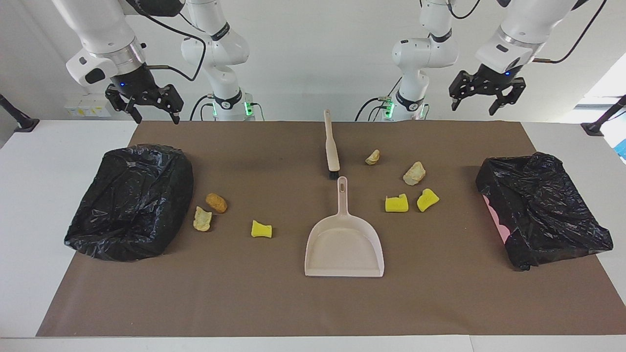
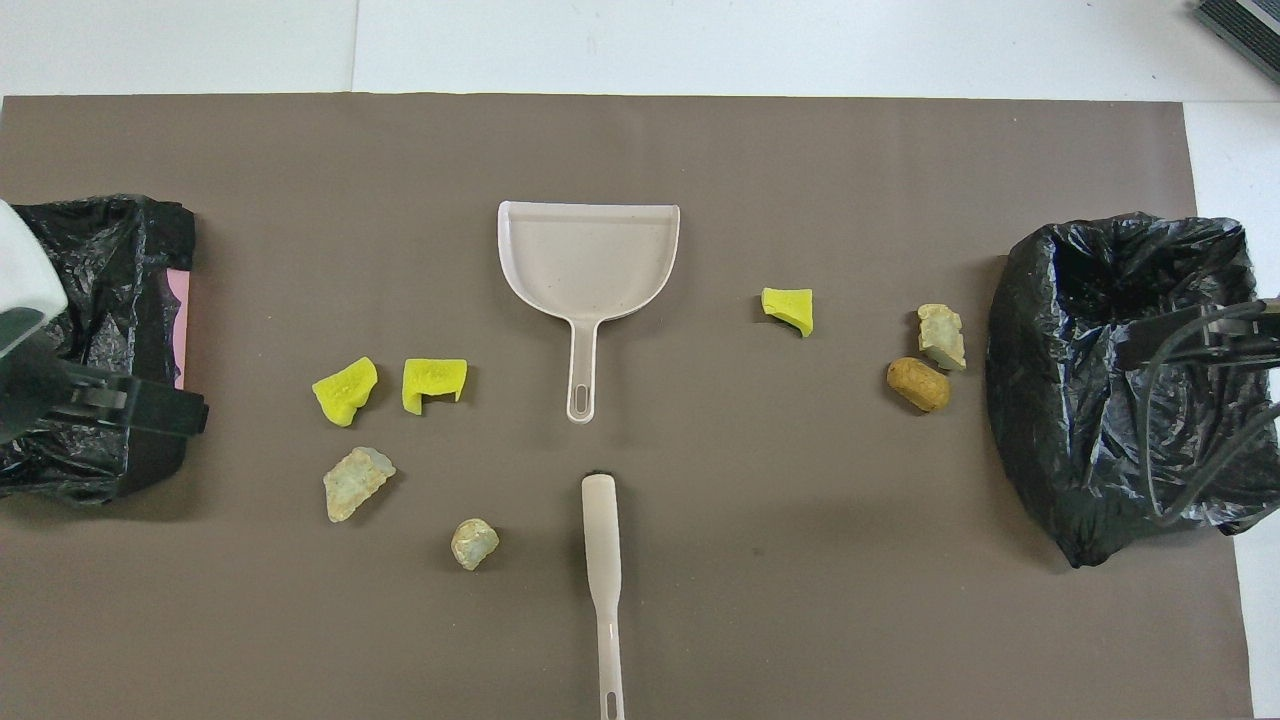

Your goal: Sweep and dump trash in bin

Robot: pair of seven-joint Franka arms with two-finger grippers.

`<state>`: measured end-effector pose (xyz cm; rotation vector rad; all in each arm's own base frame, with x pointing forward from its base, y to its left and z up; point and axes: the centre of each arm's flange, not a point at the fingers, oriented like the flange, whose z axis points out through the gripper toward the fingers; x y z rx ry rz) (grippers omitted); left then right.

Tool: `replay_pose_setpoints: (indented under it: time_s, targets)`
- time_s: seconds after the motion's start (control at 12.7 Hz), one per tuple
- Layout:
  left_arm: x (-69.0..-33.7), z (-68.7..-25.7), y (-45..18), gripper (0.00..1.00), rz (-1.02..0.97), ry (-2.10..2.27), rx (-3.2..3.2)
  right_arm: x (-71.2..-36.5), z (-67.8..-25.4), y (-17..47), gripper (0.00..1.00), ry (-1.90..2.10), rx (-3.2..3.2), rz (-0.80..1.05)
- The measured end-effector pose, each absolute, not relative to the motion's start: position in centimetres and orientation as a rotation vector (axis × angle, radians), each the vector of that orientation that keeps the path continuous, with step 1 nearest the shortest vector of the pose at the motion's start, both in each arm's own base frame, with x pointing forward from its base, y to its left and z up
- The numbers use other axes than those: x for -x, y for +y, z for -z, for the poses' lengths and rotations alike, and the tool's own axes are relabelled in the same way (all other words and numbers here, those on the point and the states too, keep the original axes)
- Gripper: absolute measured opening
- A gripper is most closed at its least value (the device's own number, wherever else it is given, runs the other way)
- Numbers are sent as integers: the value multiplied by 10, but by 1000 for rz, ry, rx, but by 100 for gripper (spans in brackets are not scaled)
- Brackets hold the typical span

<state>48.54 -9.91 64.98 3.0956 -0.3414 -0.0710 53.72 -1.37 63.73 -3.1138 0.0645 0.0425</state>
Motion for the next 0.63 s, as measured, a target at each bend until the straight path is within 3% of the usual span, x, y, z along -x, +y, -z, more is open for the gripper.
replay_pose_setpoints:
  time_s: [0.63]
  targets:
    - [-393,-546,-253,100,111,-300,-3103,-609,-556,87,100,-2,3124,-77]
